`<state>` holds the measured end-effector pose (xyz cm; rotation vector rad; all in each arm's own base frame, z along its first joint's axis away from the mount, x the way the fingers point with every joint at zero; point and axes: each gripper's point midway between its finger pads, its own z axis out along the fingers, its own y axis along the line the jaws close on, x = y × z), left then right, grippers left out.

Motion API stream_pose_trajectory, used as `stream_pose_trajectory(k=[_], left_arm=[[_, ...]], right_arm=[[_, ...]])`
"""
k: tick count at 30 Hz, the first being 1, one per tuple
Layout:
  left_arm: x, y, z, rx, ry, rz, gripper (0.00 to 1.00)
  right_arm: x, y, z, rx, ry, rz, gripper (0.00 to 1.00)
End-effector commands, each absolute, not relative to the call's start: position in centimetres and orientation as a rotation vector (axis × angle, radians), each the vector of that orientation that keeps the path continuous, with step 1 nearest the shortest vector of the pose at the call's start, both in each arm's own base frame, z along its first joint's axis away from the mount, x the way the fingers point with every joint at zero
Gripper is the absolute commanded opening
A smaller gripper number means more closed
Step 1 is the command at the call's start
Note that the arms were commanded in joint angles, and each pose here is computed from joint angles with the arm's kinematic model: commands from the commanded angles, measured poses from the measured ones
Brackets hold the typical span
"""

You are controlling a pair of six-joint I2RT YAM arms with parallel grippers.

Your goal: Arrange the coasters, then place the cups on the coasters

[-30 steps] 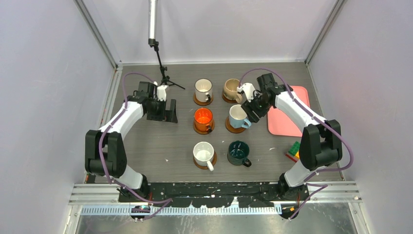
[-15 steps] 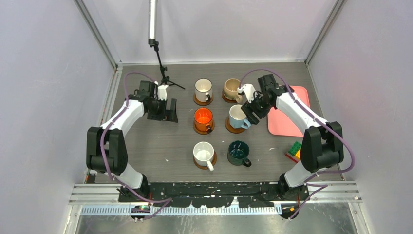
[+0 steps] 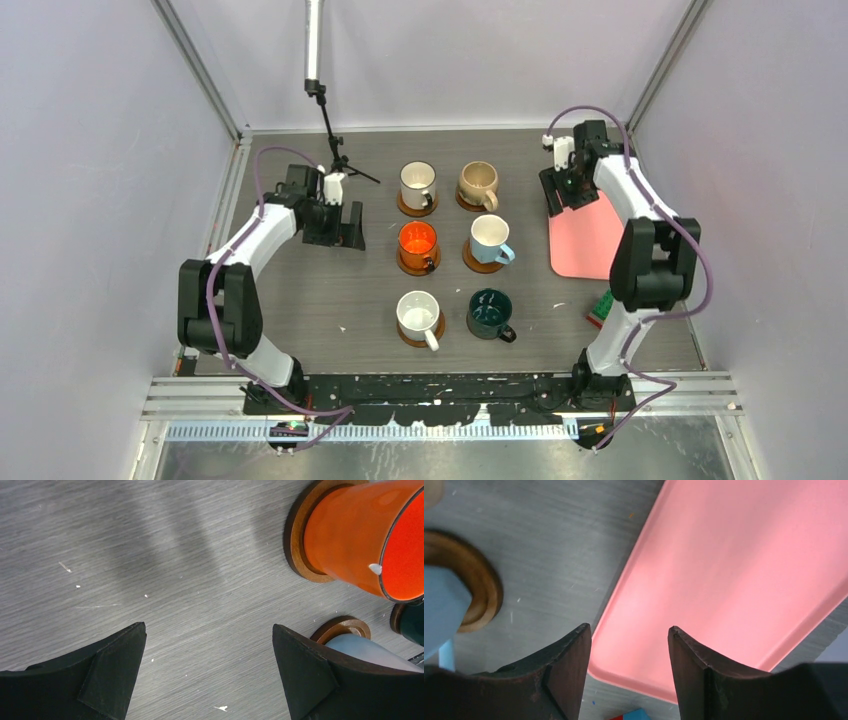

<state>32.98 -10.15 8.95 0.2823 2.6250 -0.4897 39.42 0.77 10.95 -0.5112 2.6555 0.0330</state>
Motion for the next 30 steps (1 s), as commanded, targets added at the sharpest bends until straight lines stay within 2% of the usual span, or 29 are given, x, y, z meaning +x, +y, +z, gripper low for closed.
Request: stream_pose_trajectory(k=[1, 4, 11, 30], left_arm=[[34.9, -10.5, 11.1, 0.313, 2.548, -0.483, 1.0], [34.8, -10.3, 11.2, 0.329, 2.547, -0.47, 1.0], [34.5, -10.3, 11.0, 0.306, 2.553, -0.474, 1.0], [34.6, -10.3, 11.1, 0.3, 2.559, -0.474, 1.0]], right_arm=[[40.8, -1.4, 10.9, -0.444, 2.745, 0.093, 0.62], [40.0, -3.6, 10.4, -0.56, 2.818, 0.175, 0.61], [36.9, -5.7, 8.1, -0.644, 2.925, 0.068, 0.51], [27.7, -0.2, 4.1, -0.773, 3.099, 0.303, 0.53]])
